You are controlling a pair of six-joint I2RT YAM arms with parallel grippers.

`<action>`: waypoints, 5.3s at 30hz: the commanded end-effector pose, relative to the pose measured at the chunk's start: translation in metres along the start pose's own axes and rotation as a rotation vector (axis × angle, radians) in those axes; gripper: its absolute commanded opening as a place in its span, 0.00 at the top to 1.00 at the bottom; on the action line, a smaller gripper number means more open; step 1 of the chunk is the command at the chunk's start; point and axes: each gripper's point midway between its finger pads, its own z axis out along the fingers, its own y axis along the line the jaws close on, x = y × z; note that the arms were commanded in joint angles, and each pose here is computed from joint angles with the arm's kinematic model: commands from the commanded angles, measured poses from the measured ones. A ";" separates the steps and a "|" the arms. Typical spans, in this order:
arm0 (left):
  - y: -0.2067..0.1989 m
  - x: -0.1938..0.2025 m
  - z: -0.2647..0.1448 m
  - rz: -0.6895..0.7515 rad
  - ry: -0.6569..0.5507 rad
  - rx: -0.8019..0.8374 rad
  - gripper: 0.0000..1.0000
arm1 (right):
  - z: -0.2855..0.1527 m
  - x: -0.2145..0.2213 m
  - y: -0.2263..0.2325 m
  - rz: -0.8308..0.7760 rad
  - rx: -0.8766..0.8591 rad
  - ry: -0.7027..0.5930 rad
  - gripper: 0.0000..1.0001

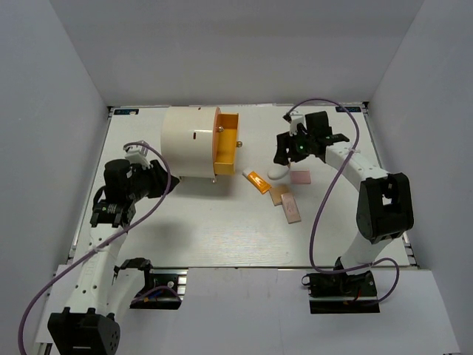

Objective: Organize the makeup

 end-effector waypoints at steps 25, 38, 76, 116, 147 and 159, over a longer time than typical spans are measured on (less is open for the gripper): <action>-0.027 0.001 -0.029 0.059 -0.093 0.120 0.39 | 0.044 0.016 -0.058 0.534 0.485 0.182 0.11; -0.024 0.000 -0.028 0.057 -0.096 0.101 0.39 | 0.066 0.047 -0.054 0.531 0.590 0.288 0.11; -0.021 0.000 -0.030 0.053 -0.101 0.080 0.39 | 0.092 0.058 -0.043 0.222 0.402 0.314 0.77; -0.018 0.002 -0.021 0.026 -0.063 0.081 0.39 | -0.029 -0.181 0.200 -0.618 -0.775 -0.557 1.00; -0.022 0.000 -0.031 0.034 -0.075 0.078 0.39 | -0.006 -0.140 0.205 -0.496 -0.832 -0.532 0.22; -0.026 -0.007 -0.041 0.046 -0.100 0.071 0.39 | -0.025 -0.159 0.182 -0.582 -0.581 -0.560 0.12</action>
